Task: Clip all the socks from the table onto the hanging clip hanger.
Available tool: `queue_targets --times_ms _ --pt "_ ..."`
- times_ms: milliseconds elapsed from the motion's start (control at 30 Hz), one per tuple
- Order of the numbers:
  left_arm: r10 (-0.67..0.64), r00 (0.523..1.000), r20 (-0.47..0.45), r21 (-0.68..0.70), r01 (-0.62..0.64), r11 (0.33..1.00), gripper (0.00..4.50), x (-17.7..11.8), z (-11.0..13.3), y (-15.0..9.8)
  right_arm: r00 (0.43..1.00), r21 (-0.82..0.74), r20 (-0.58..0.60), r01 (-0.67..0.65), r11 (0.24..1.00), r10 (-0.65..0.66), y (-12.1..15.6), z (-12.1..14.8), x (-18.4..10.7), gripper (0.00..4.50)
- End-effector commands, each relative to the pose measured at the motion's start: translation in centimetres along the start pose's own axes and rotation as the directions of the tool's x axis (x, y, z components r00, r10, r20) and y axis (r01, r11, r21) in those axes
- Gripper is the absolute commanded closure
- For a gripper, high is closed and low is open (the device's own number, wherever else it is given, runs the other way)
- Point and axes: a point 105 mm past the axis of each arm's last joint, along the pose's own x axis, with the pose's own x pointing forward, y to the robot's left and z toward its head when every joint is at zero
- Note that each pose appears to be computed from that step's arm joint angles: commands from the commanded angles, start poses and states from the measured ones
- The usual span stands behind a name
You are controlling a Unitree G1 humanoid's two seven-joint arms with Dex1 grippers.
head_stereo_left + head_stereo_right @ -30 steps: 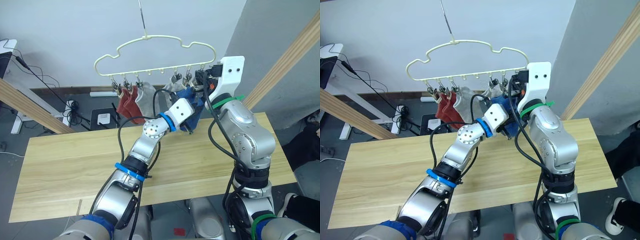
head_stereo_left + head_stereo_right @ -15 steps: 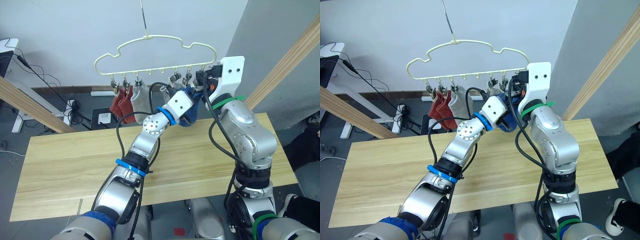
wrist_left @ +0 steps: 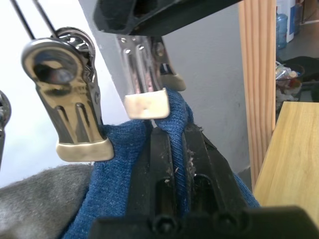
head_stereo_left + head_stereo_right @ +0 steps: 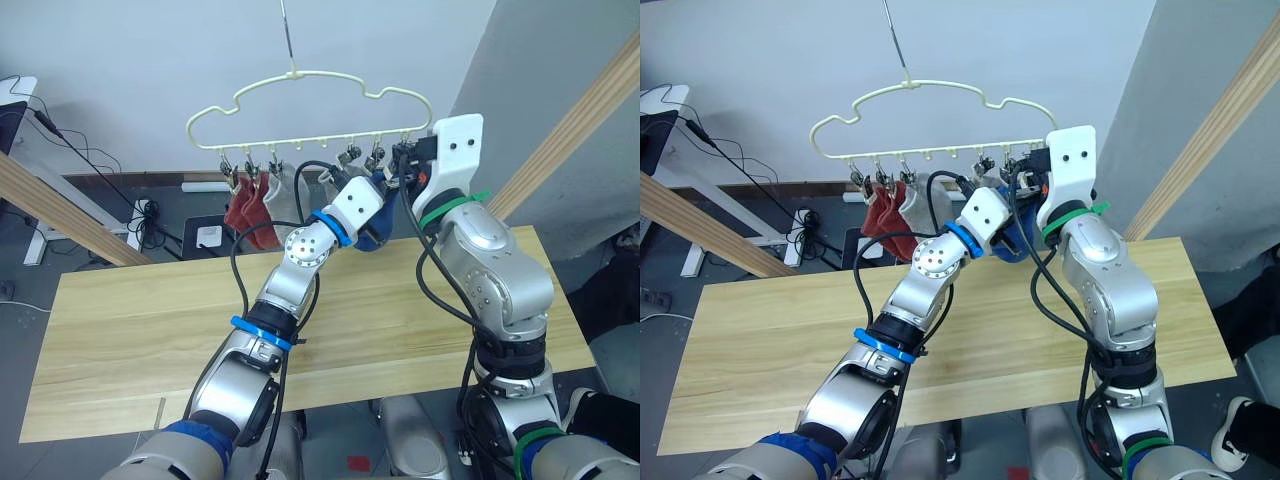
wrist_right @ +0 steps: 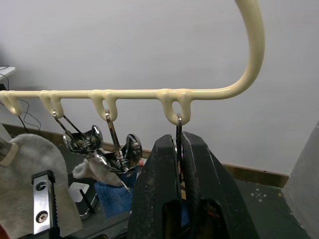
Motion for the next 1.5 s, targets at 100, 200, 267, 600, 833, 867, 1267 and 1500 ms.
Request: queue_targets --times_ms 100,200,267,600,833,867,1267,1500 --pt "0.019 0.998 0.065 0.024 -0.021 1.000 4.48 0.3 1.8 0.4 0.999 -0.033 0.034 0.029 0.999 -0.028 -0.5 0.9 -0.5 4.50" --pt "0.021 0.998 0.066 0.024 -0.023 0.999 4.50 0.4 1.8 0.4 0.999 -0.022 0.038 0.036 0.999 -0.036 -0.6 1.0 -0.5 3.96" --pt "0.021 0.998 0.067 0.024 -0.023 0.999 4.50 0.4 1.8 0.3 0.999 -0.007 0.042 0.033 0.999 -0.033 -0.6 1.1 -0.5 3.36" --pt "0.038 0.997 0.073 -0.003 -0.038 0.999 4.50 0.5 1.9 0.5 0.996 0.061 0.084 0.008 0.998 -0.013 -0.2 2.2 -0.8 0.55" --pt "-0.092 0.994 0.067 -0.074 0.097 0.993 2.89 -0.2 1.5 -1.3 0.993 0.029 0.087 -0.085 0.996 0.082 0.0 2.4 -2.5 0.52" --pt "-0.110 0.992 0.065 -0.081 0.115 0.990 2.58 -0.4 1.4 -1.6 0.992 0.023 0.084 -0.101 0.995 0.099 0.0 2.4 -2.8 0.52" --pt "-0.372 0.928 0.035 -0.101 0.373 0.922 0.00 -6.2 0.7 -2.5 0.955 -0.154 -0.034 -0.295 0.943 0.293 -0.5 0.9 -5.4 0.04" --pt "-0.348 0.937 0.003 -0.093 0.347 0.933 0.00 -9.8 1.6 0.4 0.914 -0.219 -0.096 -0.405 0.887 0.394 -0.4 0.1 -6.2 0.04"
